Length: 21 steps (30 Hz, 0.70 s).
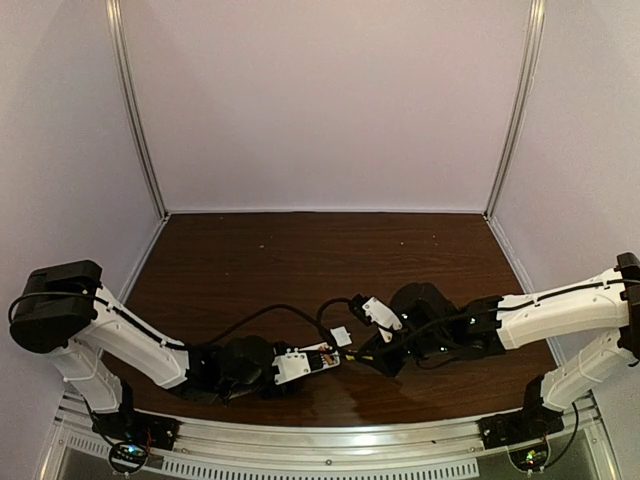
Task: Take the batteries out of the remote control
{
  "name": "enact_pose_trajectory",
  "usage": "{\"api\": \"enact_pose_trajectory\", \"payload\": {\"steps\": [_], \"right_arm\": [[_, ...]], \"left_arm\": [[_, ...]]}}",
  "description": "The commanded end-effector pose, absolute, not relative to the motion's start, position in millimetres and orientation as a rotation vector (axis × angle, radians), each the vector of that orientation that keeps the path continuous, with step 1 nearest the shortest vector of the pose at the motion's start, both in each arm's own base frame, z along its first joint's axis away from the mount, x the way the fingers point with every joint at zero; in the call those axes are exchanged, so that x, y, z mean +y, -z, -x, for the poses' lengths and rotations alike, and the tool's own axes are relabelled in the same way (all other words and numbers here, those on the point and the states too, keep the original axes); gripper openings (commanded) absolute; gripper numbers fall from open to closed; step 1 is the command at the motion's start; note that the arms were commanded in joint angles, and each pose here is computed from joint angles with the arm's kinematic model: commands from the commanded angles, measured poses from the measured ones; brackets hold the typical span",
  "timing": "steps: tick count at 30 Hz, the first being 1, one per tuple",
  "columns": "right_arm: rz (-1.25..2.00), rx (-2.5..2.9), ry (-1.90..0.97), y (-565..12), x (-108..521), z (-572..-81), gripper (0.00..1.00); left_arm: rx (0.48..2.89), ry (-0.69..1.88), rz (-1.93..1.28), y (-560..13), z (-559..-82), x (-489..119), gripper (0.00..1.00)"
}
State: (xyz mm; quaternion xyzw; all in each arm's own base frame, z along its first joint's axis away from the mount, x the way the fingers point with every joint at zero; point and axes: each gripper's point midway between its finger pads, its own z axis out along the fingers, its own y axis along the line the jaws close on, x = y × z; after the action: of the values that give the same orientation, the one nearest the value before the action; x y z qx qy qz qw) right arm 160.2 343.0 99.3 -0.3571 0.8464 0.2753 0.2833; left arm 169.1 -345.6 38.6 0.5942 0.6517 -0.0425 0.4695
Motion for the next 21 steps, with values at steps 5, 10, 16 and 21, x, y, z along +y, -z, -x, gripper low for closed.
{"api": "enact_pose_trajectory", "payload": {"steps": [5, 10, 16, 21], "right_arm": [[0.992, 2.224, -0.790, -112.8, 352.1, -155.6, 0.00], [0.981, 2.232, -0.779, -110.5, 352.1, -157.2, 0.00], [0.960, 2.235, -0.765, -110.1, 353.8, -161.4, 0.00], [0.945, 2.241, -0.759, -109.2, 356.8, -164.9, 0.00]], "left_arm": [[1.560, 0.126, -1.362, -59.7, -177.8, -353.7, 0.00], [1.567, 0.126, -1.357, -59.3, -178.8, -352.9, 0.00], [1.594, 0.120, -1.333, -58.1, -184.6, -349.4, 0.00], [1.615, 0.114, -1.316, -56.7, -189.2, -346.3, 0.00]]}}
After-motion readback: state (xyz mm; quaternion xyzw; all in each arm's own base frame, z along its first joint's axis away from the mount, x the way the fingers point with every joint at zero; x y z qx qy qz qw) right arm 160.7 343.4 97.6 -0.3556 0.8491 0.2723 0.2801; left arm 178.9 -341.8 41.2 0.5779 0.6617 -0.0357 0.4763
